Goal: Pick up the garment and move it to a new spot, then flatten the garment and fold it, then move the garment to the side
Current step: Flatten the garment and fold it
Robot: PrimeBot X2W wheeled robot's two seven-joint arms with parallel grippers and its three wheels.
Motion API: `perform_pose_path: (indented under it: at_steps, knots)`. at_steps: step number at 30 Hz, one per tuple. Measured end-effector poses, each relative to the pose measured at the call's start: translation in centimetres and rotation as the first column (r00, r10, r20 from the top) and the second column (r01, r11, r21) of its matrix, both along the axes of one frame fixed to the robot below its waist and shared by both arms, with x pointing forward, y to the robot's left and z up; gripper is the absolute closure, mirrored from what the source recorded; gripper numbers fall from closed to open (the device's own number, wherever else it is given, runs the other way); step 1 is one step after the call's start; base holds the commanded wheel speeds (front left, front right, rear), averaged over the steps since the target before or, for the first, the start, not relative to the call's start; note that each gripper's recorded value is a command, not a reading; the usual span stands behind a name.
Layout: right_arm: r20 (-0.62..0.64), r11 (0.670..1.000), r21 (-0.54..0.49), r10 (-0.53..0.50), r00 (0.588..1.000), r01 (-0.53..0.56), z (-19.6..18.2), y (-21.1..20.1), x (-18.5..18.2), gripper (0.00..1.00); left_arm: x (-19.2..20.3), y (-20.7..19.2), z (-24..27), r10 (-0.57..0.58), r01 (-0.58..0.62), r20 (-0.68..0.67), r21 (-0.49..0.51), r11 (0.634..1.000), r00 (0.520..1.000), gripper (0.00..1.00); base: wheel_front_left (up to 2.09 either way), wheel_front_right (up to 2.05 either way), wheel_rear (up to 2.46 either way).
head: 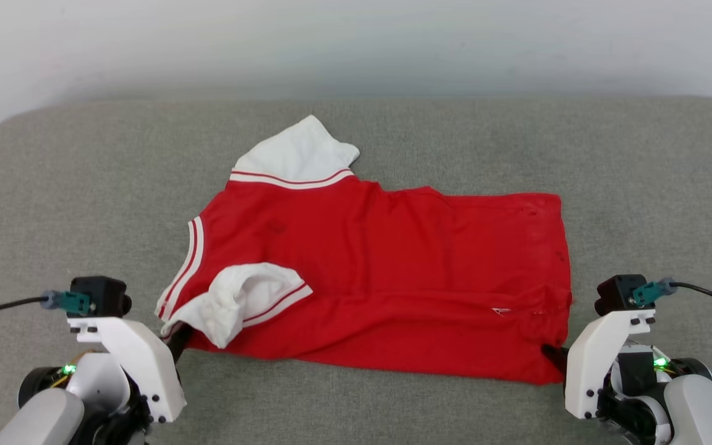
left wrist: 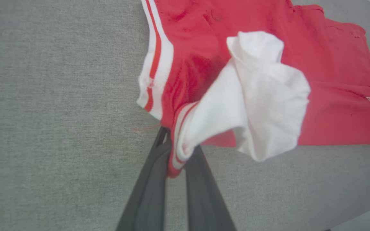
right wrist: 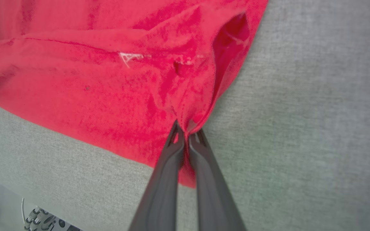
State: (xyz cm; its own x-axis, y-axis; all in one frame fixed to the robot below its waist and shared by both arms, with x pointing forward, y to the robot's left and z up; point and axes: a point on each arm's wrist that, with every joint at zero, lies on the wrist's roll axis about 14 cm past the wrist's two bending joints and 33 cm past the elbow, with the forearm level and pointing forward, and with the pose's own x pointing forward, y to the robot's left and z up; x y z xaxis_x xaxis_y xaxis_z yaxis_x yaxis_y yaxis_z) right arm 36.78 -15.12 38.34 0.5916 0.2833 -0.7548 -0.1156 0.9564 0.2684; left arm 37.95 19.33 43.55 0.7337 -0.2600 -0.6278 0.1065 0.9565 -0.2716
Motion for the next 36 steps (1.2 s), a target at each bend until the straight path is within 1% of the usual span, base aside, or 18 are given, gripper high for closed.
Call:
perform_pose_path:
  at_steps: [4,9,12,15,16,17,18,22,24,27,29,32,34,36]
  knots:
    - [0.056,1.000,0.000,0.010,0.998,-0.010,1.7,0.0,-0.4,1.00,-1.5,-0.1,0.3,0.008,-0.008,0.001,-0.011,1.000,1.000,1.00,0.00,0.00,0.00]
    - [0.086,1.000,-0.006,0.016,0.996,-0.016,3.0,-0.5,-2.0,1.00,-3.7,-0.2,0.7,0.015,-0.015,-0.002,-0.018,1.000,1.000,1.00,0.00,0.00,0.00]
    - [0.085,1.000,-0.009,0.014,0.996,-0.013,3.3,-0.8,-3.2,1.00,-5.0,-0.1,0.4,0.024,-0.025,-0.026,-0.024,0.999,0.999,1.00,0.00,0.00,0.00]
    - [0.052,1.000,-0.007,-0.001,0.999,0.001,2.6,-1.3,-4.6,1.00,-6.3,-0.6,-0.6,0.020,-0.024,-0.075,-0.049,0.999,0.997,1.00,0.00,0.00,0.00]
    - [0.046,1.000,-0.006,-0.008,0.999,0.008,2.4,-1.4,-4.9,0.63,-6.5,-0.8,-0.9,0.020,-0.024,-0.083,-0.053,0.998,0.996,0.99,0.00,0.00,0.00]
    - [0.044,1.000,-0.002,-0.015,0.999,0.015,2.2,-1.4,-5.0,0.00,-6.4,-0.8,-1.0,0.032,-0.038,-0.079,-0.067,0.997,0.996,0.56,0.00,0.00,0.00]
    - [0.051,1.000,0.000,-0.021,0.998,0.021,2.1,-1.4,-4.9,0.00,-6.4,-0.9,-1.2,0.036,-0.042,-0.084,-0.073,0.996,0.996,0.00,0.00,0.00,0.00]
    - [0.101,0.999,0.008,-0.037,0.994,0.037,2.0,-1.3,-4.4,0.00,-5.5,-1.1,-1.5,0.043,-0.049,-0.071,-0.082,0.995,0.997,0.00,0.00,0.00,0.00]
    - [0.154,0.999,0.015,-0.050,0.987,0.049,2.5,-1.3,-3.9,0.00,-4.2,-1.1,-0.8,0.065,-0.067,-0.024,-0.094,0.993,0.998,0.00,0.00,0.00,0.00]
    - [0.256,0.997,0.007,-0.071,0.964,0.072,3.6,-1.8,-3.0,0.00,-2.9,-0.6,-0.1,0.084,-0.082,0.028,-0.076,0.994,0.996,0.00,0.00,0.00,0.00]
    - [0.327,0.995,0.015,-0.094,0.940,0.095,4.7,-2.1,-2.3,0.00,-2.1,-0.3,0.3,0.086,-0.083,0.055,-0.060,0.995,0.995,0.00,0.00,0.00,0.00]
    - [0.435,0.991,0.024,-0.130,0.891,0.133,6.6,-2.9,-1.4,0.00,-0.9,0.2,1.3,0.094,-0.091,0.117,-0.033,0.995,0.989,0.00,0.00,0.00,0.00]
    - [0.504,0.986,0.027,-0.153,0.850,0.162,7.9,-3.5,-0.9,0.00,0.2,0.4,2.4,0.097,-0.095,0.172,-0.020,0.995,0.980,0.00,0.00,0.00,0.00]
    - [0.574,0.982,0.038,-0.175,0.800,0.187,9.6,-4.0,-0.2,0.00,1.6,0.4,3.8,0.098,-0.099,0.235,-0.009,0.995,0.967,0.00,0.00,0.00,0.00]
